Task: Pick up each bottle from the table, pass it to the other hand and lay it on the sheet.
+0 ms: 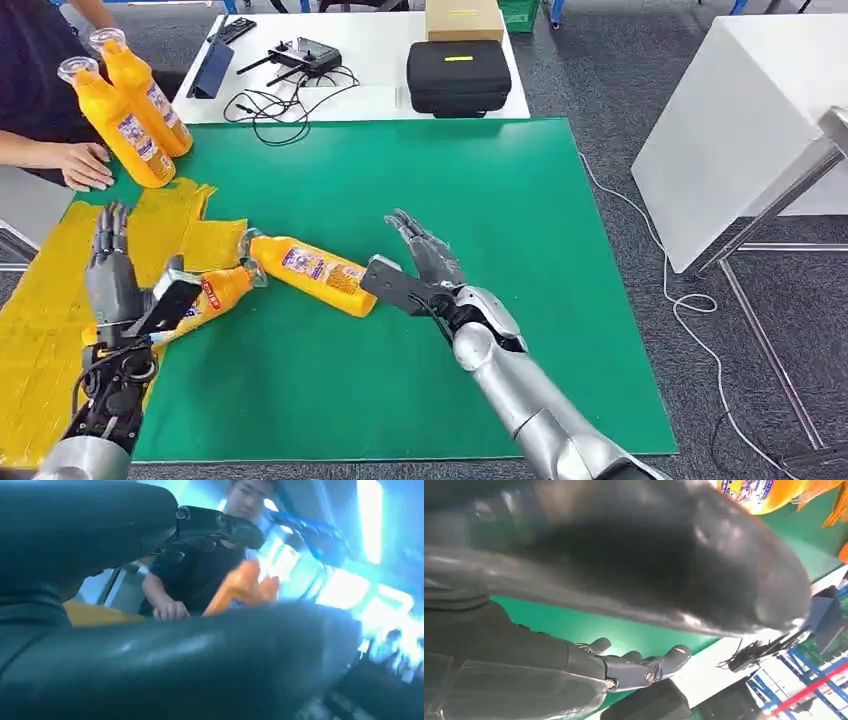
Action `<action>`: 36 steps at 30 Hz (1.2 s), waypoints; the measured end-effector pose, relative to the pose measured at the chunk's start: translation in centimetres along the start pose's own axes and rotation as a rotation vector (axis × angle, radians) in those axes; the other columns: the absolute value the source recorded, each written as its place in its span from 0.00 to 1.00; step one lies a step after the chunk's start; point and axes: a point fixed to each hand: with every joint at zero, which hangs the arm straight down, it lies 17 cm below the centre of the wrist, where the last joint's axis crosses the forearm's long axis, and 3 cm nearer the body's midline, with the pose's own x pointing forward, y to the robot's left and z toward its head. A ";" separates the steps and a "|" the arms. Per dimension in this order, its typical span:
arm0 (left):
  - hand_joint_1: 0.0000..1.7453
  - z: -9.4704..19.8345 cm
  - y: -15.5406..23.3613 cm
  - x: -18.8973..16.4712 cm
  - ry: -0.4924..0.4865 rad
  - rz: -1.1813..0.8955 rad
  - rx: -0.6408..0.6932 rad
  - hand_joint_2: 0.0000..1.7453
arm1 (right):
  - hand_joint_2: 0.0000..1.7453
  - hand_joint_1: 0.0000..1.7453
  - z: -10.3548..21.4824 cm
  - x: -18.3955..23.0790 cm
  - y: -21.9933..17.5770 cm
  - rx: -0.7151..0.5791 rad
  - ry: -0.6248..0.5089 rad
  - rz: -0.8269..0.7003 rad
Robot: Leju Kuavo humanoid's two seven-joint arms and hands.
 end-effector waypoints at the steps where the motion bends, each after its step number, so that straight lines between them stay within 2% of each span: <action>1: 0.00 -0.2 0.2 0.3 -0.009 0.003 0.009 0.00 | 0.00 0.00 0.0 0.0 0.1 0.001 0.001 -0.003; 4: 0.00 -0.6 1.5 0.3 0.036 0.095 0.081 0.00 | 0.00 0.00 0.0 -0.2 0.2 0.004 0.009 0.004; 5: 0.00 -1.0 2.4 0.1 0.081 0.195 0.136 0.00 | 1.00 0.00 0.0 -0.5 0.3 0.005 0.020 0.013; 8: 0.00 -2.3 3.7 1.0 0.130 0.514 0.208 0.00 | 1.00 0.00 -0.1 -1.0 0.4 0.008 0.056 0.035; 10: 0.00 -3.4 4.1 3.8 0.074 0.681 0.202 0.00 | 1.00 0.00 -0.3 -1.1 0.4 0.014 0.092 0.054; 13: 0.00 -4.5 4.3 8.0 -0.011 0.800 0.183 0.00 | 1.00 0.00 -0.8 -1.0 0.4 0.033 0.141 0.074; 16: 0.00 -5.0 4.4 10.8 -0.051 0.859 0.188 0.00 | 1.00 0.00 -1.2 -0.5 1.0 0.069 0.176 0.089; 22: 0.00 -5.3 4.4 13.8 -0.086 0.942 0.192 0.00 | 1.00 0.00 -1.3 -0.1 1.9 0.113 0.223 0.109; 36: 0.00 -5.3 4.6 14.5 -0.089 0.994 0.207 0.00 | 1.00 0.00 -1.2 0.5 3.4 0.185 0.263 0.116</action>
